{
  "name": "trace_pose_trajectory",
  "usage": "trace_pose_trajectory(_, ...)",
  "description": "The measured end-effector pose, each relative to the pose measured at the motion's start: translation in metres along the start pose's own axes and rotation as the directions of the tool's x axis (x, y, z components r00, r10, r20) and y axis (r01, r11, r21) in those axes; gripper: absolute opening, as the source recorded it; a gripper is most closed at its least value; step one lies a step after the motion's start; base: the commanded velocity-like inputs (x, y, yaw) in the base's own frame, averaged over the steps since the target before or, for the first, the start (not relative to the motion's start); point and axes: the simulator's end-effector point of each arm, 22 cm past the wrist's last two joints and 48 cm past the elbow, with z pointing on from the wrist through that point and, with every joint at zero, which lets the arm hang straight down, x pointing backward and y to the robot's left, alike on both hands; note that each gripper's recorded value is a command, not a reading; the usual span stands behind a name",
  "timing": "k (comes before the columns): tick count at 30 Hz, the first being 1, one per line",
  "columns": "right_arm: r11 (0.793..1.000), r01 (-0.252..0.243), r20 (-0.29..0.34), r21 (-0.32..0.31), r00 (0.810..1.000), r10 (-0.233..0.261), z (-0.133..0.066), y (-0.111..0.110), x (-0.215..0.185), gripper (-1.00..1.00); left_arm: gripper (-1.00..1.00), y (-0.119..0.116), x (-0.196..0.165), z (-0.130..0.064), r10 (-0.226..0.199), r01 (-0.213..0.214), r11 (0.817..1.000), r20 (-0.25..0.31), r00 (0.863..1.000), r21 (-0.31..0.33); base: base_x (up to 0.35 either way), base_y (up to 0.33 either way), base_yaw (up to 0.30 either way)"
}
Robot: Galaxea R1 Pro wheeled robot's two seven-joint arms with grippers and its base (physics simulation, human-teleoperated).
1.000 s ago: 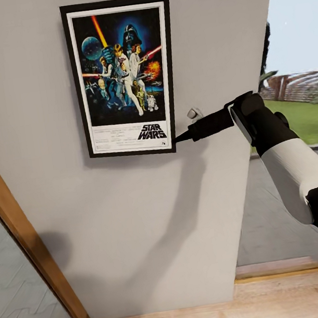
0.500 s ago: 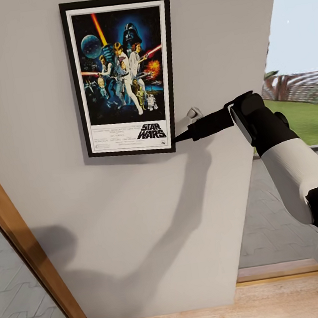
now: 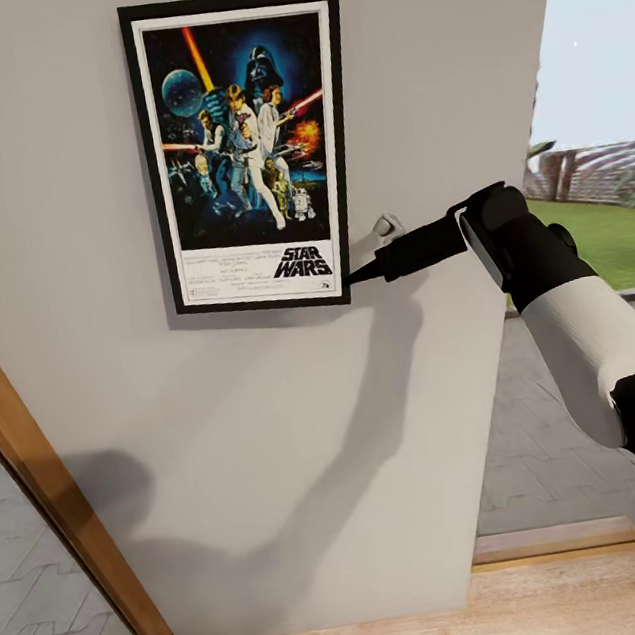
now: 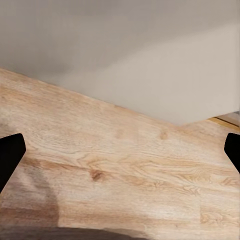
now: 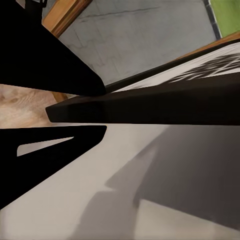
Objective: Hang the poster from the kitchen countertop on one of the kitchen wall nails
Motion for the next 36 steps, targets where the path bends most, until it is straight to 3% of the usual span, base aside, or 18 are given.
trace_pose_trajectory(27, 1.000, -0.002, -0.001, -0.007, 1.000, 0.002, 0.003, 0.000, 0.006, -1.00, 1.00, 0.000, 0.000, 0.000, 0.000, 0.000, 1.000, 0.000, 1.000, 0.000, 0.000, 0.000, 0.000)
trace_pose_trajectory(29, 1.000, 0.013, -0.007, 0.002, 1.000, -0.013, 0.004, -0.002, 0.008, -1.00, 1.00, 0.000, 0.000, 0.000, 0.000, 0.000, 1.000, 0.000, 1.000, 0.000, 0.000, 0.000, 0.000)
trace_pose_trajectory(30, 0.998, 0.056, -0.001, 0.004, 0.998, -0.056, 0.006, -0.004, 0.011, -1.00, 1.00, 0.000, 0.000, 0.000, 0.000, 0.000, 1.000, 0.000, 1.000, 0.000, 0.000, 0.000, 0.000)
trace_pose_trajectory(36, 0.998, 0.069, -0.006, -0.007, 0.998, -0.069, 0.015, -0.001, 0.031, -1.00, 1.00, 0.000, 0.000, 0.000, 0.000, 0.000, 1.000, 0.000, 1.000, 0.000, 0.000, 0.000, 0.000)
